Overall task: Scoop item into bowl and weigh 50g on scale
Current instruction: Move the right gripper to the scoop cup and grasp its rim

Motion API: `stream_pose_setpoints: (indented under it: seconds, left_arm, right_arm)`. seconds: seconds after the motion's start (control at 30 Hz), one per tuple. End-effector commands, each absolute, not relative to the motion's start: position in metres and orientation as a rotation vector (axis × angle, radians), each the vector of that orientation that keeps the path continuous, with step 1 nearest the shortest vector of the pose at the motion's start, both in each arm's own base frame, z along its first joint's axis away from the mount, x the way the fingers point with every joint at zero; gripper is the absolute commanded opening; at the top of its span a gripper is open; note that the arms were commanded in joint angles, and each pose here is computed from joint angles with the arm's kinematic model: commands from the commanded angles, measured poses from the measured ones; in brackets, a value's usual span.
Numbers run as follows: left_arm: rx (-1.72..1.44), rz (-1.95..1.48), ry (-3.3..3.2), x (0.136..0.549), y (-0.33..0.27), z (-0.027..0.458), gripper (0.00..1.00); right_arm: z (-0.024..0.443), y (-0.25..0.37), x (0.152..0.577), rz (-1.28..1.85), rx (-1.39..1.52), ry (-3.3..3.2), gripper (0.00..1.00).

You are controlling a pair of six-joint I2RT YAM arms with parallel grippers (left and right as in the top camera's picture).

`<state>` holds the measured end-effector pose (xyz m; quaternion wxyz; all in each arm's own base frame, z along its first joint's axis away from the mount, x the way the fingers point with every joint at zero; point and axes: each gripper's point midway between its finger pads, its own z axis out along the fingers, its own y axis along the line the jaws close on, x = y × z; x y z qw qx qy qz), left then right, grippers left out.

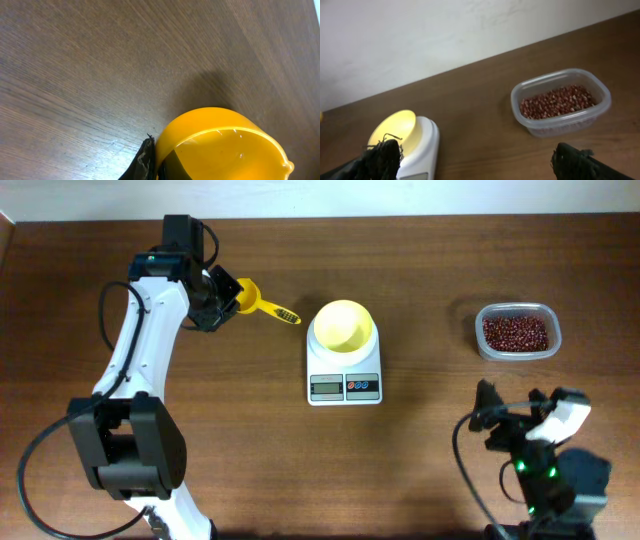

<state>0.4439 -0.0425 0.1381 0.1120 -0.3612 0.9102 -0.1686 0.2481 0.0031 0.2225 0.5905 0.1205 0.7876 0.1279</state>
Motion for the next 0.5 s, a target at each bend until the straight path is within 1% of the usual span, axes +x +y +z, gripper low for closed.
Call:
stream_pose_setpoints:
  seconds: [0.0, 0.13, 0.2, 0.27, 0.37, 0.4, 0.47]
  left_arm:
    - [-1.109, -0.54, 2.609, 0.447, -0.046, 0.158, 0.0]
    - [-1.101, -0.541, 2.613, 0.447, -0.049, 0.158, 0.0]
    - [-1.083, -0.544, 2.623, 0.447, -0.055, 0.158, 0.0]
    - [-1.072, -0.544, 2.627, 0.446, -0.061, 0.158, 0.0]
    - [-1.05, -0.542, 2.625, 0.448, -0.073, 0.159, 0.0]
    - [-1.043, -0.549, 2.625, 0.448, -0.078, 0.159, 0.0]
    - [-1.045, -0.564, 2.62, 0.449, -0.087, 0.16, 0.0]
  right_arm:
    - [0.242, 0.025, 0.271, 0.434, 0.226, 1.955, 0.99]
    - [0.243, 0.049, 0.301, 0.61, 0.178, 2.114, 0.99]
    - [0.242, 0.069, 0.321, 0.774, 0.115, 2.165, 0.99]
    - [0.243, 0.089, 0.334, 0.944, 0.03, 2.162, 0.99]
    - [0.255, 0.122, 0.339, 1.253, -0.193, 2.05, 0.99]
    - [0.259, 0.128, 0.34, 1.349, -0.224, 2.018, 0.99]
    - [0.258, 0.132, 0.344, 1.482, -0.156, 2.03, 0.99]
